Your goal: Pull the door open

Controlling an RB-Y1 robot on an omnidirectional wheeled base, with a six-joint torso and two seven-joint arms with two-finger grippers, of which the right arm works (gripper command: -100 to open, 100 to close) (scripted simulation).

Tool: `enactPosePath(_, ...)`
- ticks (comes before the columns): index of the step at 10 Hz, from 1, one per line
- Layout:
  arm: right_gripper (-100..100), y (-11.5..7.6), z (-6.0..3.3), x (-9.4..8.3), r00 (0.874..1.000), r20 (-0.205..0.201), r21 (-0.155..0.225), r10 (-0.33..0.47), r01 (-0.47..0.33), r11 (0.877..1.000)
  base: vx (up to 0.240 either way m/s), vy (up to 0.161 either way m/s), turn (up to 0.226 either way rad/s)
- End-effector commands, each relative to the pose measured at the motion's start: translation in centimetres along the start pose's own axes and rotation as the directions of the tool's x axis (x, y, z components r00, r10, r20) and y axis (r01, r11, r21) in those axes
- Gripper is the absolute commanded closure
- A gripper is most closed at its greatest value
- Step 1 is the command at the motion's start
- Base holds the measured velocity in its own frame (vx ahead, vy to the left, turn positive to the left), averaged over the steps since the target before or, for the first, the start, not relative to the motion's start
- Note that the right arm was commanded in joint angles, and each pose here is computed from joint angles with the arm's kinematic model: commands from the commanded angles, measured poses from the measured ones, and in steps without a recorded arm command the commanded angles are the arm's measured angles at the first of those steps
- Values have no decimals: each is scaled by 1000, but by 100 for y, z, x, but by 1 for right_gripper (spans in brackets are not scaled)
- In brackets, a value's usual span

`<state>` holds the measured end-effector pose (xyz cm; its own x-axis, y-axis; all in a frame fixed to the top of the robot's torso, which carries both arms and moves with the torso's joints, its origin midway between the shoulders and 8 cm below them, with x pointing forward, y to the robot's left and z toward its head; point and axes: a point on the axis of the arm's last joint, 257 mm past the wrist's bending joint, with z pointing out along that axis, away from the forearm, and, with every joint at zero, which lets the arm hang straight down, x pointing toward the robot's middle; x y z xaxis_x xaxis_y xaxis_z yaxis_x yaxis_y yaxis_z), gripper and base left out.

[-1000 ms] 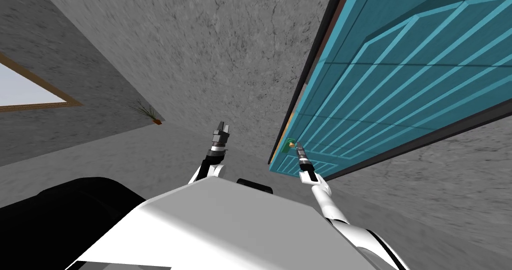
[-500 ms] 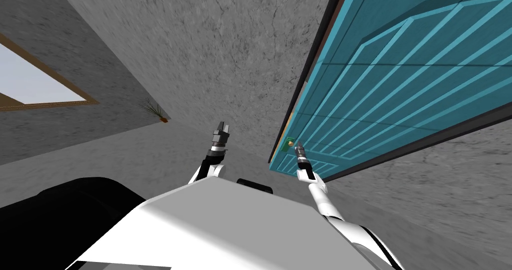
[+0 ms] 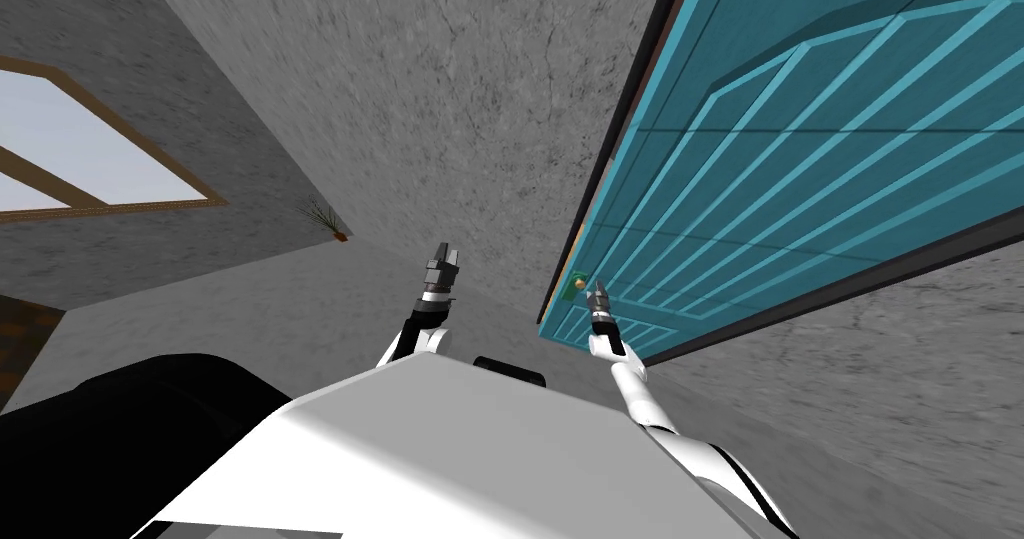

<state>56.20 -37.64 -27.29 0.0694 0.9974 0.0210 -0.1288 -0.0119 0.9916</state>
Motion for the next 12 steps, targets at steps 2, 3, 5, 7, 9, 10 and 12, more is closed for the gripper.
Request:
enactPosePath(2, -100, -13, 45, 39, 989, 31, -3, 147, -147, 989, -74, -41, 104)
enactPosePath(3, -100, -13, 45, 39, 986, 31, -4, 163, -163, 987, -58, -41, 44)
enactPosePath(5, -100, -21, 63, 61, 970, 45, -7, 237, -237, 971, -60, -48, 54)
enactPosePath(7, -100, -42, 97, 109, 927, 72, -18, 367, -367, 930, -74, -42, 101)
enactPosePath(9, -100, -54, 113, 135, 891, 83, -26, 446, -445, 895, -68, -47, 48)
enactPosePath(10, -100, -54, 113, 135, 888, 83, -26, 451, -451, 892, -42, -35, 46)
enactPosePath(12, -100, -81, 142, 192, 816, 105, -42, 568, -567, 823, -62, -49, 109)
